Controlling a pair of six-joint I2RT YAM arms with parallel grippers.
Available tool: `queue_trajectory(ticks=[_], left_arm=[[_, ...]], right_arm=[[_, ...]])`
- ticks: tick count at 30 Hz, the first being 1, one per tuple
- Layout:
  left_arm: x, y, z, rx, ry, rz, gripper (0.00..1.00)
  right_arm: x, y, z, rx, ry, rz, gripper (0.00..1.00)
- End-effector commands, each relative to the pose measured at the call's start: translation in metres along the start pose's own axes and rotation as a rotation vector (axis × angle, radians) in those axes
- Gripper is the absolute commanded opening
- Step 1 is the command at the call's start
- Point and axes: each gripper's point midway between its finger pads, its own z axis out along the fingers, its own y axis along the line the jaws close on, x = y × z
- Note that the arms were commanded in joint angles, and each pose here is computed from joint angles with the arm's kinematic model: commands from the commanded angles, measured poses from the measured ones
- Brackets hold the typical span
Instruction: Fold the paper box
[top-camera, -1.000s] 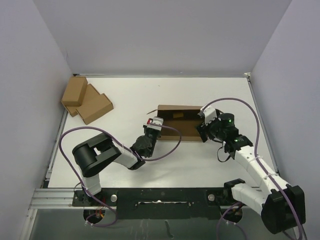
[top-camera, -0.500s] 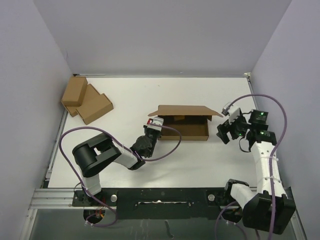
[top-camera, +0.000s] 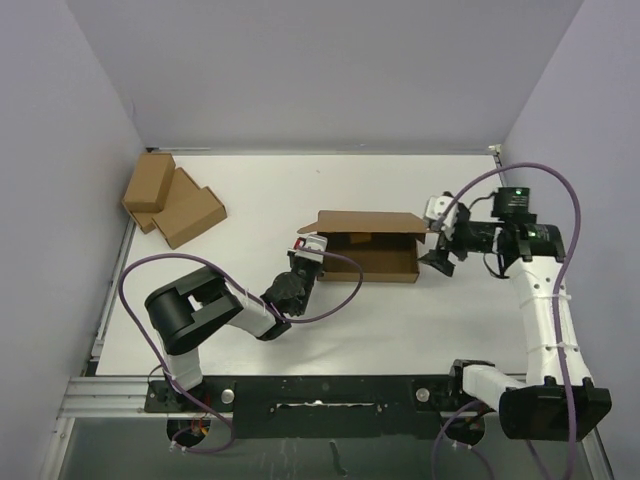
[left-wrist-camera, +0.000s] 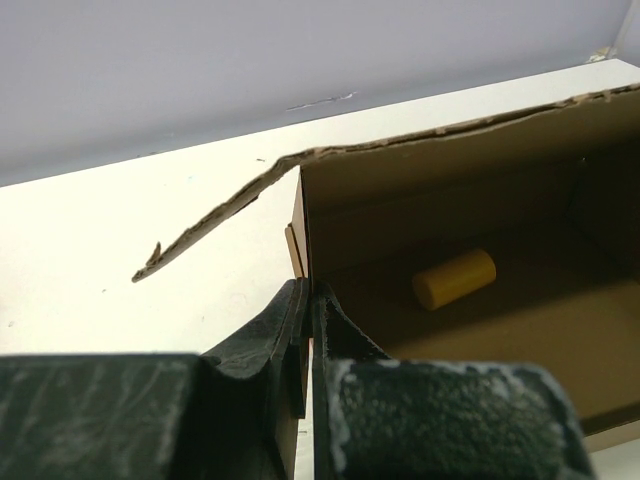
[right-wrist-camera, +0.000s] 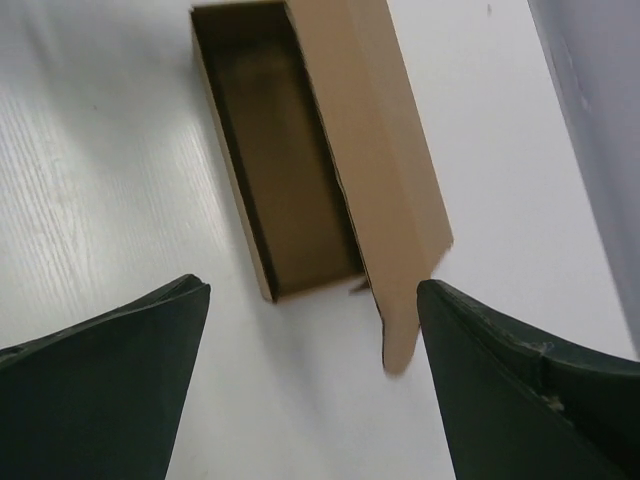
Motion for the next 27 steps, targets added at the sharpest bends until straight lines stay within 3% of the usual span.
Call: queue_trajectory(ticks=[1, 6, 14, 17, 22, 27], left_arm=[[-0.017, -0.004, 0.000, 0.004, -0.047, -0.057, 0.00], [-0.018, -0.005, 0.001, 0.004, -0.050, -0.061, 0.00], [-0.019, -0.003, 0.001, -0.001, -0.051, -0.066, 0.00], [-0.019, -0.004, 0.001, -0.001, -0.051, -0.073, 0.00], [-0.021, -0.004, -0.001, 0.004, -0.050, -0.080, 0.00], [-0.031, -0.007, -0.004, 0.028, -0.057, -0.092, 0.00]], right_arm=[[-0.044, -0.002, 0.034, -0.008, 0.045, -0.194, 0.88], [-0.049, 0.003, 0.079, -0.036, 0.177, -0.363, 0.83], [-0.044, -0.021, 0.096, 0.046, 0.257, -0.459, 0.64], [-0.041, -0.021, 0.101, 0.053, 0.265, -0.485, 0.51], [-0.034, -0.024, 0.106, 0.079, 0.277, -0.509, 0.21], [-0.033, -0.021, 0.104, 0.084, 0.265, -0.529, 0.06]])
